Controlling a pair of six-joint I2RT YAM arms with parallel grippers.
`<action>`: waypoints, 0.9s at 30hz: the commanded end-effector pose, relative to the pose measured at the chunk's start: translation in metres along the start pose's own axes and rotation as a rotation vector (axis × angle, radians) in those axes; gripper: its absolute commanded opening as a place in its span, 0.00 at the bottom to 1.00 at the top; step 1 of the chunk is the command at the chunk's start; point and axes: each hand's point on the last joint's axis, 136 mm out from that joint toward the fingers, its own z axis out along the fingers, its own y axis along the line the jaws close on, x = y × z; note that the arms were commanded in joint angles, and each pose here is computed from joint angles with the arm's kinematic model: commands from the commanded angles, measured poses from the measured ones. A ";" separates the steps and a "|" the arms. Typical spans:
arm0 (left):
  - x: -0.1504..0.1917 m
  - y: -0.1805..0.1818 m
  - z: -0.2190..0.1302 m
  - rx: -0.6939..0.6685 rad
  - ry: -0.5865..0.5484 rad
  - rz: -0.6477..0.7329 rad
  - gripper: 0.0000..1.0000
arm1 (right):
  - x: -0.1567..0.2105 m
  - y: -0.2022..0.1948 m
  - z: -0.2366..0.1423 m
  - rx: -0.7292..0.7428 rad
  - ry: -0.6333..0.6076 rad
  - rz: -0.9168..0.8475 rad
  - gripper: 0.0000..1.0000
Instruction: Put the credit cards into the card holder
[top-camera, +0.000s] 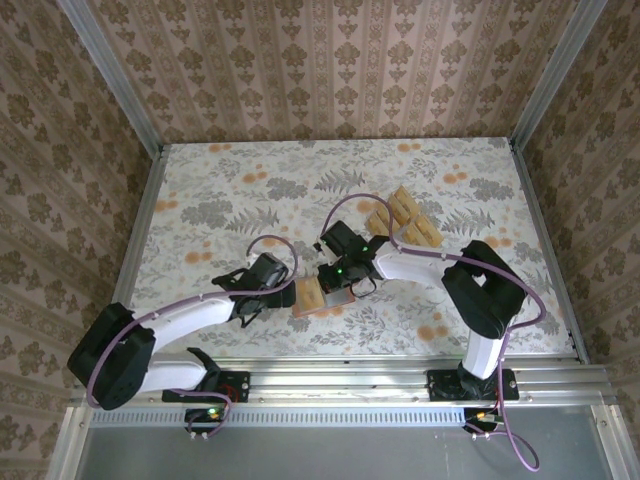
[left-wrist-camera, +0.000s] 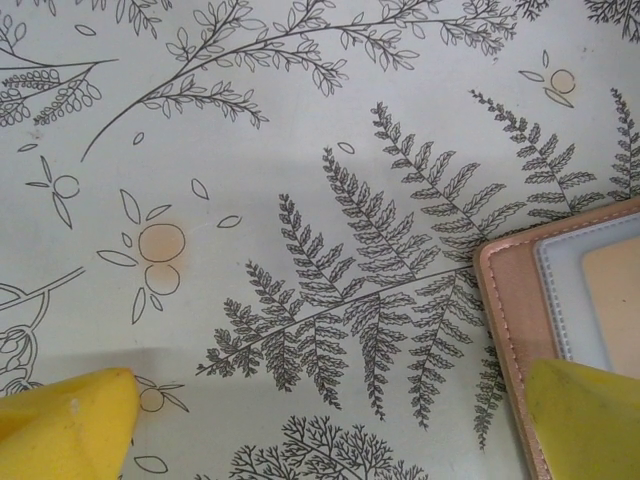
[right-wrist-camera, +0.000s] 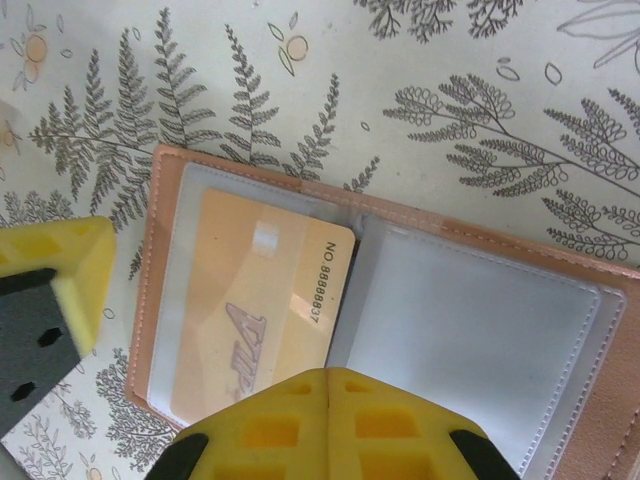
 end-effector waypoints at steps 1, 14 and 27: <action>0.014 0.006 0.001 -0.019 0.044 0.021 1.00 | 0.012 0.000 0.002 0.000 0.023 0.016 0.00; 0.026 0.010 0.009 -0.055 0.079 0.038 1.00 | 0.020 0.003 0.013 -0.006 0.049 0.014 0.00; 0.026 0.021 0.004 -0.105 0.068 0.028 1.00 | 0.029 -0.005 0.027 0.014 0.082 0.020 0.00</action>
